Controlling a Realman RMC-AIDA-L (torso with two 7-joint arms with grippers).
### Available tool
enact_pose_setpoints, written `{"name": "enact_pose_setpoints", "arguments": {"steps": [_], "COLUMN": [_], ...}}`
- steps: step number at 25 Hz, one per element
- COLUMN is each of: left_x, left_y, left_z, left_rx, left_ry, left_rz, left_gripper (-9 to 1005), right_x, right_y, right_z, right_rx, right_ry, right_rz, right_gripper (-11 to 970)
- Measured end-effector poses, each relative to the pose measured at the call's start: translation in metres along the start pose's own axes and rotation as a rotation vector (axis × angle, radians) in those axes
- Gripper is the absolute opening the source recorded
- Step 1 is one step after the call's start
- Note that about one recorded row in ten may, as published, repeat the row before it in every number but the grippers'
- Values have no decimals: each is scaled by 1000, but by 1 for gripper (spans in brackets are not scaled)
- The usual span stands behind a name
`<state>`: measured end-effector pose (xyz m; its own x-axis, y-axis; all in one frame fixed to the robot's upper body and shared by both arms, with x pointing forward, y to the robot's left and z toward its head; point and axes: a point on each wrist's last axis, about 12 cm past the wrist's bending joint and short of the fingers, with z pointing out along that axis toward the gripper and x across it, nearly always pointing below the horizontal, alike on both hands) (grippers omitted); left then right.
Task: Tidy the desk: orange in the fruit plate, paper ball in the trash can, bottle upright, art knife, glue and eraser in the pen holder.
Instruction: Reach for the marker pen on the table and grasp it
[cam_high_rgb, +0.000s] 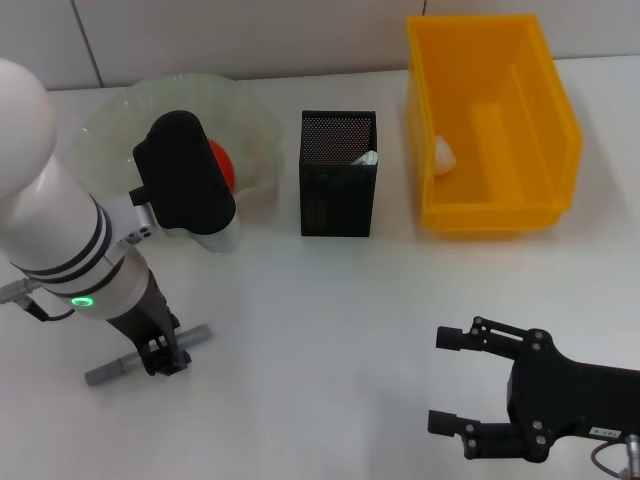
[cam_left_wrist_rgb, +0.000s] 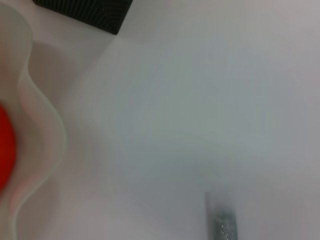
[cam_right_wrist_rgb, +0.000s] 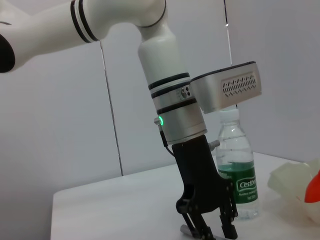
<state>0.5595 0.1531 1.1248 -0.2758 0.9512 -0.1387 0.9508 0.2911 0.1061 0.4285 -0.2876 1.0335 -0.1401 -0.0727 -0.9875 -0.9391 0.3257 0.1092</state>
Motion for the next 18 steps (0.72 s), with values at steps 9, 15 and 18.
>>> {"name": "enact_pose_setpoints", "arguments": {"steps": [9,15,18], "left_x": [-2,-2,-2], "left_y": [2,2,2], "left_z": [1,2,3], "left_rx": [-10,-5,-4], "left_ry": [-8,-7,-5], "left_rz": [4,21,20], "left_gripper": [386,257,167], "right_x": [0,0,0], "right_y": [0,0,0], "right_z": [0,1,1], "right_rx": [-2,-3,-3], "right_ry": [-1,-2,-2], "right_rz": [4,3,4], "right_gripper": [840,840,840]}}
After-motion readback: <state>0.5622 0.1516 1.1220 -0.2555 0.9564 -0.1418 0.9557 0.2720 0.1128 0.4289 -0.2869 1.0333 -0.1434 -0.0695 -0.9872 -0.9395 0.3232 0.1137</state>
